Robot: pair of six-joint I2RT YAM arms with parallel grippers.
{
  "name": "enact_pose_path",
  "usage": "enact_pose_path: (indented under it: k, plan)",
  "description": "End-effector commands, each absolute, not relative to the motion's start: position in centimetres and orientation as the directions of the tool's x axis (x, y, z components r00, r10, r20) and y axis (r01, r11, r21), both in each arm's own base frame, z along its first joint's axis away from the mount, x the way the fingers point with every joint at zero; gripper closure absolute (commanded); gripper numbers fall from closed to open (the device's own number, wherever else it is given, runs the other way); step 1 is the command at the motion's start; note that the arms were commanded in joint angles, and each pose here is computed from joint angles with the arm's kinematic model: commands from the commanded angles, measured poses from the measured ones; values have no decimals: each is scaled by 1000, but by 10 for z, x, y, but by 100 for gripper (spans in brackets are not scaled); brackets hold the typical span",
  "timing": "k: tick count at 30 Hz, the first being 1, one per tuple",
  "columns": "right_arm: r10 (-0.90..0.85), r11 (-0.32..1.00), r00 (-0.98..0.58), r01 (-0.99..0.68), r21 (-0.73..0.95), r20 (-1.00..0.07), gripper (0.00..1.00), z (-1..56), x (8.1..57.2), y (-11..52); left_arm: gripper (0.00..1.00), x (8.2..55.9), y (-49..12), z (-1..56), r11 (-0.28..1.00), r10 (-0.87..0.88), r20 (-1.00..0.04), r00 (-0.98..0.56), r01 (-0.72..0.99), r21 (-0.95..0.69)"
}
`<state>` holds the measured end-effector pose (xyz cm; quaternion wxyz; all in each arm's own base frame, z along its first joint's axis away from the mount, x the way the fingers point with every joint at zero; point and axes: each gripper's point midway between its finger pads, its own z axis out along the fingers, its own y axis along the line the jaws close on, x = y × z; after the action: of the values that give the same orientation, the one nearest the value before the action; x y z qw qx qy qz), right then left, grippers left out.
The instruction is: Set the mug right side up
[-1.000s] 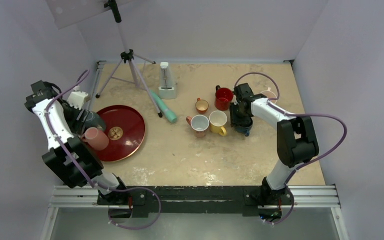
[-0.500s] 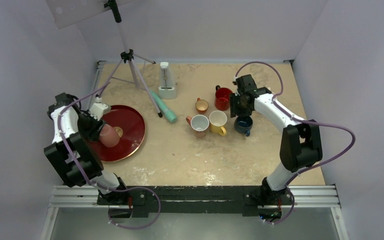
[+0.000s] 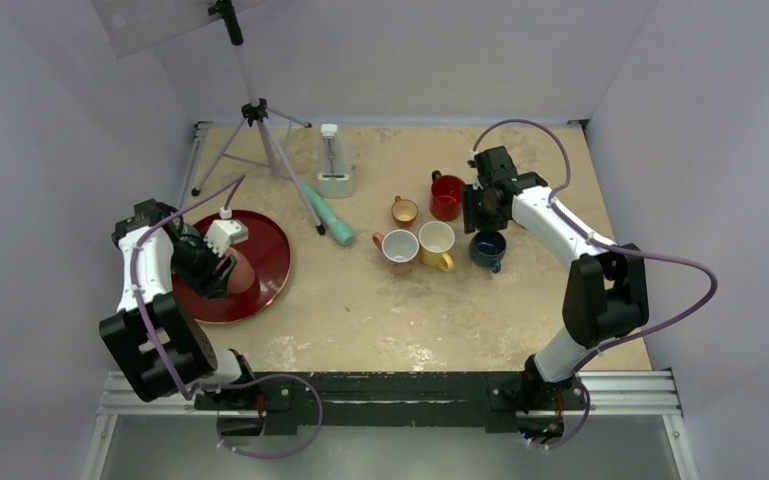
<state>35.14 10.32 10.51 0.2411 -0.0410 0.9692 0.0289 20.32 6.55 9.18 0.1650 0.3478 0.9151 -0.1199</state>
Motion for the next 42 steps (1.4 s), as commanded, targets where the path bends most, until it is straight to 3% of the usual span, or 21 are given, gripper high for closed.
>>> enact_pose_path:
  k: [1, 9, 17, 19, 21, 25, 26, 31, 35, 39, 42]
  plan:
    - [-71, 994, -844, -103, 30, -531, 52, 131, 359, 101, 36, 227, 92, 125, 717, 630, -449, -634, 697, 21]
    - [-79, 993, -845, -113, 32, -528, 50, 130, 358, 102, 22, 242, 122, 105, 662, 695, -405, -594, 748, 38]
    - [-80, 994, -834, -110, 24, -546, 50, 144, 360, 100, 26, 259, 115, 64, 658, 683, -395, -615, 752, -32]
    - [-80, 993, -829, -114, 28, -553, 50, 148, 359, 101, 33, 261, 107, 56, 655, 679, -405, -612, 754, -41]
    - [-80, 993, -829, -114, 27, -553, 50, 149, 358, 100, 48, 262, 99, 50, 653, 673, -421, -608, 756, -47]
    - [-74, 994, -827, -106, 26, -558, 50, 153, 356, 99, 94, 258, 81, 54, 661, 628, -471, -620, 744, -97]
    - [-72, 994, -826, -104, 25, -559, 50, 154, 355, 98, 100, 257, 78, 58, 670, 612, -480, -629, 735, -109]
    - [-57, 996, -800, -90, 26, -597, 50, 175, 355, 96, 100, 247, 52, 89, 698, 510, -549, -662, 692, -185]
    - [-42, 987, -734, -136, 87, -678, 51, 214, 358, 118, 100, 252, 25, 129, 746, 330, -640, -694, 607, -274]
    - [-68, 931, -607, -323, 168, -792, 50, 267, 356, 187, 100, 263, -5, 179, 733, 156, -718, -678, 567, -377]
    - [-37, 791, -489, -547, 273, -872, 47, 313, 341, 264, 100, 268, -31, 219, 678, 92, -750, -655, 593, -435]
